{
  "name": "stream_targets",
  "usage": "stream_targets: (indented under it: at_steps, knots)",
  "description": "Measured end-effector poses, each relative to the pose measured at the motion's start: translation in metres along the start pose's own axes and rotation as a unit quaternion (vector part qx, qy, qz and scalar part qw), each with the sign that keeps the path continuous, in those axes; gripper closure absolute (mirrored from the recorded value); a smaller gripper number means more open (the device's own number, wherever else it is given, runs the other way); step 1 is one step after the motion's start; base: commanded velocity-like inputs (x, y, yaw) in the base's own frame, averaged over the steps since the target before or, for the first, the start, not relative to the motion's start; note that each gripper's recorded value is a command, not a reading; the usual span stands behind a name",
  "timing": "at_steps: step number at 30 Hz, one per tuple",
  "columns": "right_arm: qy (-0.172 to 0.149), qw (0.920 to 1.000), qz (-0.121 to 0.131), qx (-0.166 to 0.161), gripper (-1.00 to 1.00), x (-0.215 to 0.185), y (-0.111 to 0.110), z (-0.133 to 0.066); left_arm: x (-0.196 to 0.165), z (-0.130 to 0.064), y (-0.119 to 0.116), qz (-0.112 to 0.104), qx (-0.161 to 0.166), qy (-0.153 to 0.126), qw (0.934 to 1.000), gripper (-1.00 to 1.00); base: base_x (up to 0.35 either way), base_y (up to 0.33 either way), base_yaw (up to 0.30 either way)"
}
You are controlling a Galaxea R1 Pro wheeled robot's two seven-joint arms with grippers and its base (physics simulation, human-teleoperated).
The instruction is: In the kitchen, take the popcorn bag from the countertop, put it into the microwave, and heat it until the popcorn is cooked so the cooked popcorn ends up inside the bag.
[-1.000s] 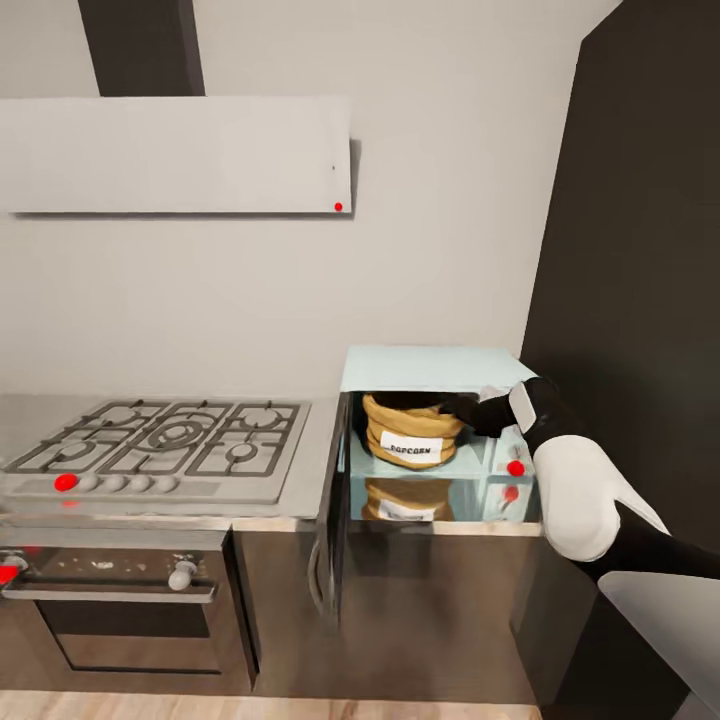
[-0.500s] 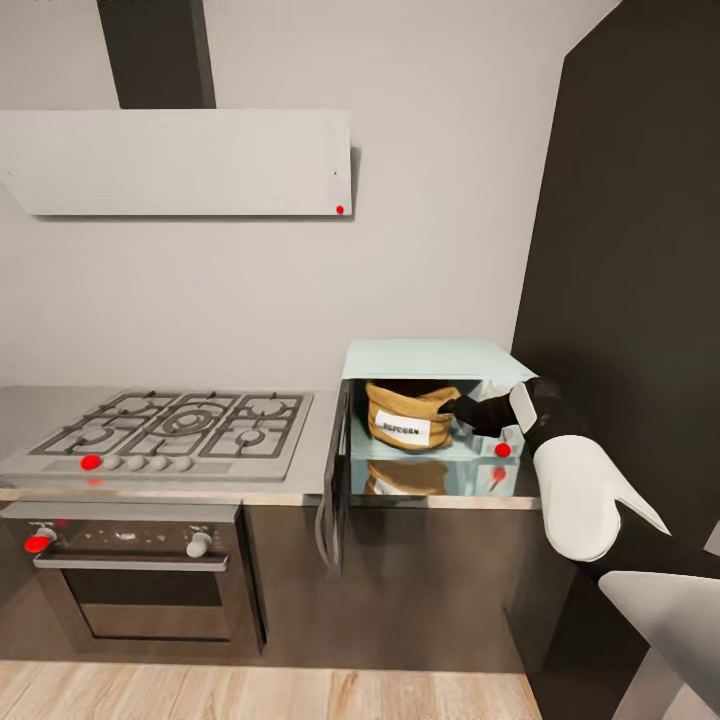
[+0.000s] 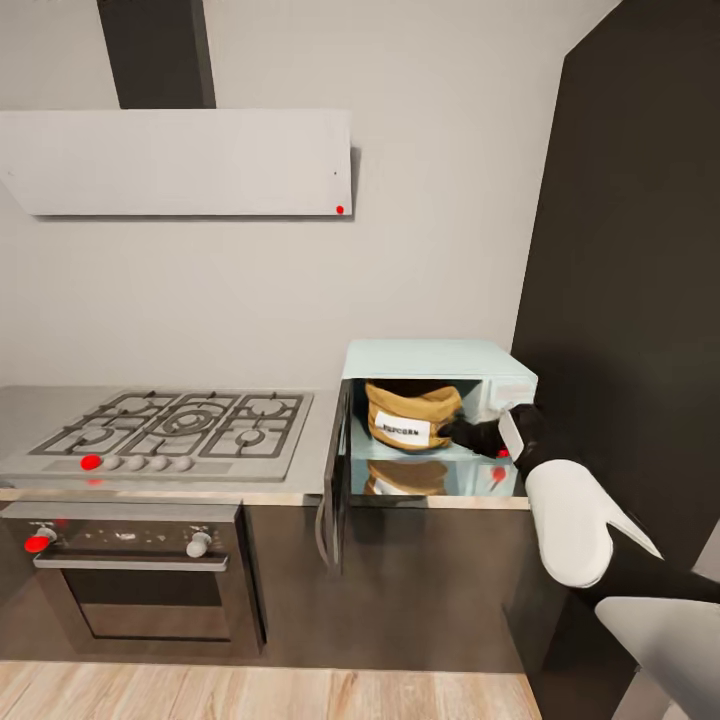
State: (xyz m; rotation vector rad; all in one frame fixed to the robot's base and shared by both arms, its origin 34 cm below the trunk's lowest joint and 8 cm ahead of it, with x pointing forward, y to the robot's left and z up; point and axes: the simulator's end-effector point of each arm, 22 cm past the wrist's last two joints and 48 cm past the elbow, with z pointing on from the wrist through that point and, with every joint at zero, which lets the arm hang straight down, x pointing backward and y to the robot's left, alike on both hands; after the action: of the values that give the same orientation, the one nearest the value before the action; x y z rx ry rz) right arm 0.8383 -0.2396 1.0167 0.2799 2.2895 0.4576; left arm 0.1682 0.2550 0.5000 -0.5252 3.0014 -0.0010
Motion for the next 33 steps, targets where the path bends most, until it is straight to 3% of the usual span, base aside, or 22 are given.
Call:
stream_targets:
  at_steps: [3,5,9,14,20,23,30,33]
  knots:
    - [-0.025,0.9987,-0.034,0.028,-1.00,0.011,-0.019,0.012,0.000,0.000,0.000,0.000,0.000,0.000,1.0000,-1.00,0.000,0.000,0.000]
    - [-0.029,0.9979,-0.050,0.027,-1.00,0.023,-0.013,0.022,0.000,0.000,0.000,0.000,0.000,0.000,1.0000,-1.00,0.000,0.000,0.000]
    - [-0.062,0.9949,-0.079,-0.005,-1.00,0.039,0.013,0.044,0.000,0.000,0.000,0.000,0.000,0.000,1.0000,-1.00,0.000,0.000,0.000]
    - [-0.080,0.9873,-0.102,-0.092,-1.00,0.042,0.054,0.043,0.000,0.000,0.000,0.000,0.000,-0.001,1.0000,-1.00,0.000,0.000,0.000]
    - [-0.173,0.9685,-0.137,-0.114,-1.00,0.030,0.075,0.045,0.000,0.000,0.000,0.000,0.000,-0.001,1.0000,-1.00,0.000,0.000,0.000]
    - [-0.212,0.9614,-0.143,-0.103,-1.00,0.032,0.077,0.047,0.000,0.000,0.000,0.000,0.000,-0.001,1.0000,-1.00,0.000,0.000,0.000]
    - [-0.235,0.9538,-0.162,-0.094,-1.00,0.031,0.078,0.047,0.000,0.000,-0.001,0.000,0.001,0.000,1.0000,-1.00,0.000,0.000,0.000]
    - [-0.246,0.9537,-0.160,-0.068,-1.00,0.032,0.066,0.048,0.000,0.000,-0.001,0.001,0.001,0.000,1.0000,-1.00,0.000,0.000,0.000]
